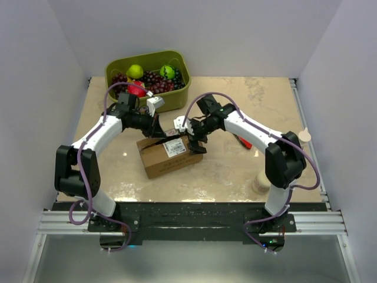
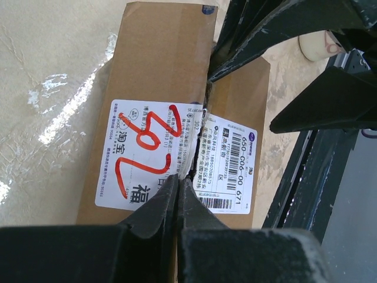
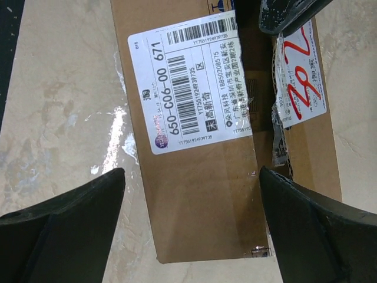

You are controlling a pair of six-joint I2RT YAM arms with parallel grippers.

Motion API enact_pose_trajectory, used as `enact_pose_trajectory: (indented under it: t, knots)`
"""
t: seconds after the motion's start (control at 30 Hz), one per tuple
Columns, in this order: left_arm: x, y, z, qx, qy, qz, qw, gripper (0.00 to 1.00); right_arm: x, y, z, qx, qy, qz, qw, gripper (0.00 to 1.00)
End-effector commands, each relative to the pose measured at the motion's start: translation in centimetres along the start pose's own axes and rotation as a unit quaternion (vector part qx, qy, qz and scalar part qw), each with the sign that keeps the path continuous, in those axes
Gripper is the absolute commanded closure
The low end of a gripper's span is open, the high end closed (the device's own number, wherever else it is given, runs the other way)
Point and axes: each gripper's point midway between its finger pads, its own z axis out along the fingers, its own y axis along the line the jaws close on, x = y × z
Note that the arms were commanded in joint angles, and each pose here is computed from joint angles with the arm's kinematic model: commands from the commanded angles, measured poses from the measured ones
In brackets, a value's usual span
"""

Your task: Unpack the express box

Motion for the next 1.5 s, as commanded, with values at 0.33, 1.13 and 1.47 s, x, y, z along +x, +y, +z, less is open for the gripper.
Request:
enact_pose_trajectory:
  t: [0.33, 1.13, 1.47]
  knots:
    - [-2.0, -0.8, -0.7, -0.004, -0.037, 0.017, 0.999, 1.0, -0.7, 0.4, 0.4, -0.025, 0.013, 0.013, 1.0, 0.35]
    - [-2.2, 1.2, -2.4, 0.018, -0.082, -0.091, 0.992, 1.0, -5.1, 2.6, -5.7, 0.27, -0.014, -0.264, 0.926, 1.0]
    - [-2.4, -0.7, -3.3, 0.08, -0.111, -0.134, 0.982, 1.0, -10.2, 2.1, -3.4, 0.119, -0.047, -0.159, 0.979, 0.29]
